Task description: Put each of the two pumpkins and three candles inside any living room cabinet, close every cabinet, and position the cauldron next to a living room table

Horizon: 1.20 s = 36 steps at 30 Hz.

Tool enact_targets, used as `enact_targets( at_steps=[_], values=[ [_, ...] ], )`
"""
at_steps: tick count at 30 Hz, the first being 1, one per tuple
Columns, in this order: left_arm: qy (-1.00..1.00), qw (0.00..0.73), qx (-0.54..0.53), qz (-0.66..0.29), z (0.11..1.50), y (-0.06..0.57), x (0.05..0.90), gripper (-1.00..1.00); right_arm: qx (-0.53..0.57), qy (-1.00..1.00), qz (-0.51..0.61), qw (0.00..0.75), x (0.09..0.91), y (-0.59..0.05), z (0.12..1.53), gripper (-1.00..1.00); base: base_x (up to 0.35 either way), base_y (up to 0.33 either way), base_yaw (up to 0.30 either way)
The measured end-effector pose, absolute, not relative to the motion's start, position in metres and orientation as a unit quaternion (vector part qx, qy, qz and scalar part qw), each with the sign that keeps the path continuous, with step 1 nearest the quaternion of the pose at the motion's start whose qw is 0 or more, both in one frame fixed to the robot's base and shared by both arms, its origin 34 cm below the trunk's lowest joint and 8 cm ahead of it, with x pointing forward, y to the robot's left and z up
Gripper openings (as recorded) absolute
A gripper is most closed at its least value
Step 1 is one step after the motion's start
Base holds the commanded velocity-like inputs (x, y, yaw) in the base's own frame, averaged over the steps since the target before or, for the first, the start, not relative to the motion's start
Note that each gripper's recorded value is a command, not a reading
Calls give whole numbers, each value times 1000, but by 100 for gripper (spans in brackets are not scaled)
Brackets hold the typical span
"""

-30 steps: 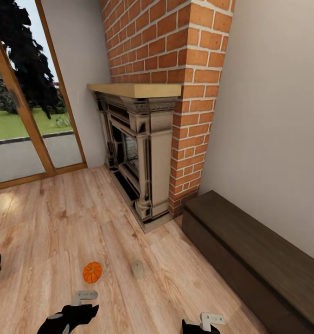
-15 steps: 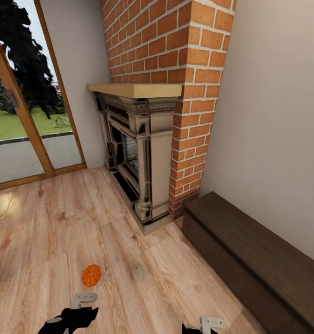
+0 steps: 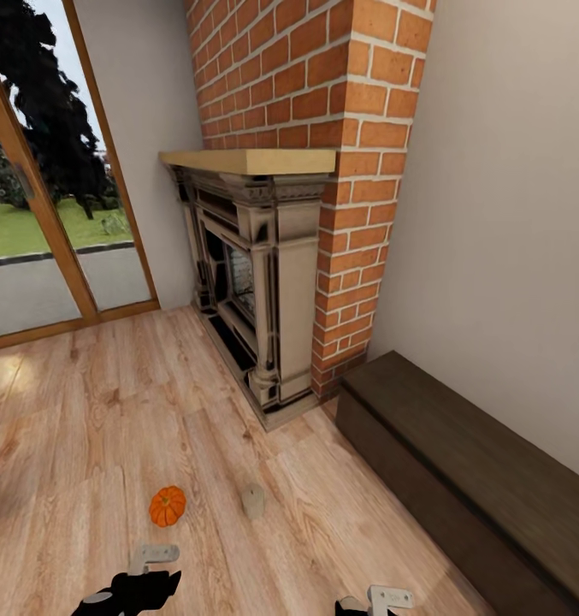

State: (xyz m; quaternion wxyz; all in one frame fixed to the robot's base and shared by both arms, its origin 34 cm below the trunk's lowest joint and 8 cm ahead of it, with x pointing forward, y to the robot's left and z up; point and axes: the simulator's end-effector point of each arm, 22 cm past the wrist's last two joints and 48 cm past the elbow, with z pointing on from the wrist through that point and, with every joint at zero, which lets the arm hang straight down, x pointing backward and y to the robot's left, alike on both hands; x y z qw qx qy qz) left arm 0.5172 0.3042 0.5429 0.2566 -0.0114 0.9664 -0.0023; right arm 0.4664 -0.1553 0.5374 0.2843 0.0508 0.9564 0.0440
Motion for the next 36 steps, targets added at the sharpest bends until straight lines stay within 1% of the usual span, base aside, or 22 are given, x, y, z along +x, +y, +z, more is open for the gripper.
enact_targets(
  at_steps=[9,18,22,26,36],
  values=[
    [967,255,-12,-2,526,304,511,100,50,956,46,284,465,-153,522,100,0,0,0],
    [963,269,-9,-4,519,302,511,100,50,958,43,278,465,-154,505,100,0,0,0],
    [960,280,-6,-7,520,298,503,100,46,963,18,264,501,-162,508,100,0,0,0],
    [958,285,-5,-8,517,297,504,100,45,964,10,261,519,-165,507,100,0,0,0],
    [958,287,-3,-10,501,295,503,100,43,969,2,243,516,-169,480,100,0,0,0]
  ],
)
